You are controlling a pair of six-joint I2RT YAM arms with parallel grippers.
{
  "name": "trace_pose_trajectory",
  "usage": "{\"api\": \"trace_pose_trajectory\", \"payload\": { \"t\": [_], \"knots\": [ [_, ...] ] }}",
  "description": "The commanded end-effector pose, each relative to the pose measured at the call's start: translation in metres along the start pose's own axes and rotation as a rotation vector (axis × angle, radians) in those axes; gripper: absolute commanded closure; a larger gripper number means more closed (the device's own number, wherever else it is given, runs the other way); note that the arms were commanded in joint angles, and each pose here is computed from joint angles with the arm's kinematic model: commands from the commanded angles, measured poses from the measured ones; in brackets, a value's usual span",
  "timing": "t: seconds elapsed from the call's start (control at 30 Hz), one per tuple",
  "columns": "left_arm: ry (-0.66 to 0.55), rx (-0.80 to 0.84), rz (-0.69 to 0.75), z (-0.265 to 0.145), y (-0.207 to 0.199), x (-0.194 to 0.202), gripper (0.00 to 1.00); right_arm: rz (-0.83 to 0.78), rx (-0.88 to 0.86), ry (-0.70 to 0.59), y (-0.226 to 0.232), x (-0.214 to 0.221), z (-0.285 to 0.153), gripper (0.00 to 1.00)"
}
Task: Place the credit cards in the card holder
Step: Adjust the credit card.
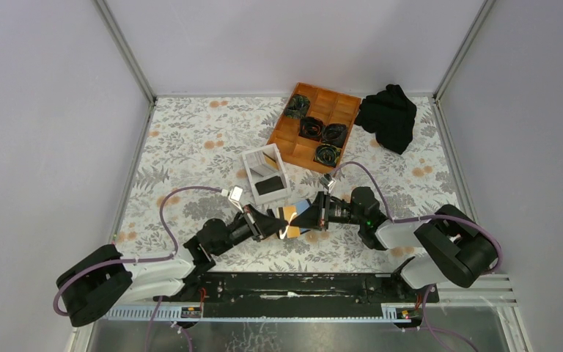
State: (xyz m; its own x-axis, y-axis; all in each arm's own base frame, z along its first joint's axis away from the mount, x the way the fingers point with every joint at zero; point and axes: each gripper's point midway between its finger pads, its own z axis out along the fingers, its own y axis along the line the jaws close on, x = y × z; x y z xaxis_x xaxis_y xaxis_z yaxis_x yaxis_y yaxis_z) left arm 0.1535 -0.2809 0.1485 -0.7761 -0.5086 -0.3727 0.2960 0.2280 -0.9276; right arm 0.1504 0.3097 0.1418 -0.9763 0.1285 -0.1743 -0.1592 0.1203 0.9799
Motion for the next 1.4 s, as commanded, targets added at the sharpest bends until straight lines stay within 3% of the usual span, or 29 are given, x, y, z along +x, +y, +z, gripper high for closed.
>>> {"api": "trace_pose_trajectory", "payload": {
  "t": [0.0,0.2,0.27,0.33,0.5,0.73,1.37],
  "knots": [
    [-0.013,-0.011,0.027,0.0,0.004,-0.003,1.0,-0.031,-0.05,0.014,0.01,0.002,0.002,1.0],
    [-0.02,-0.048,0.015,0.003,0.012,-0.004,1.0,-0.028,-0.052,0.012,0.008,0.002,0.002,1.0],
    [-0.029,-0.075,0.011,0.003,0.018,-0.005,1.0,-0.032,-0.047,0.01,0.007,0.002,0.002,0.8],
    [-0.045,-0.101,0.009,0.004,0.022,-0.008,1.0,-0.043,-0.028,0.002,0.003,0.001,0.001,0.7],
    [-0.087,-0.2,0.01,0.006,0.034,-0.017,1.0,-0.089,0.078,-0.036,-0.014,-0.004,-0.001,0.59],
    [-0.153,-0.309,0.03,0.011,0.044,-0.029,1.0,-0.2,0.22,-0.114,-0.027,-0.018,-0.011,0.57],
    [-0.086,-0.59,0.174,0.066,0.05,-0.014,1.0,-0.288,0.526,-0.275,-0.062,-0.047,-0.043,0.67]
  ]
}}
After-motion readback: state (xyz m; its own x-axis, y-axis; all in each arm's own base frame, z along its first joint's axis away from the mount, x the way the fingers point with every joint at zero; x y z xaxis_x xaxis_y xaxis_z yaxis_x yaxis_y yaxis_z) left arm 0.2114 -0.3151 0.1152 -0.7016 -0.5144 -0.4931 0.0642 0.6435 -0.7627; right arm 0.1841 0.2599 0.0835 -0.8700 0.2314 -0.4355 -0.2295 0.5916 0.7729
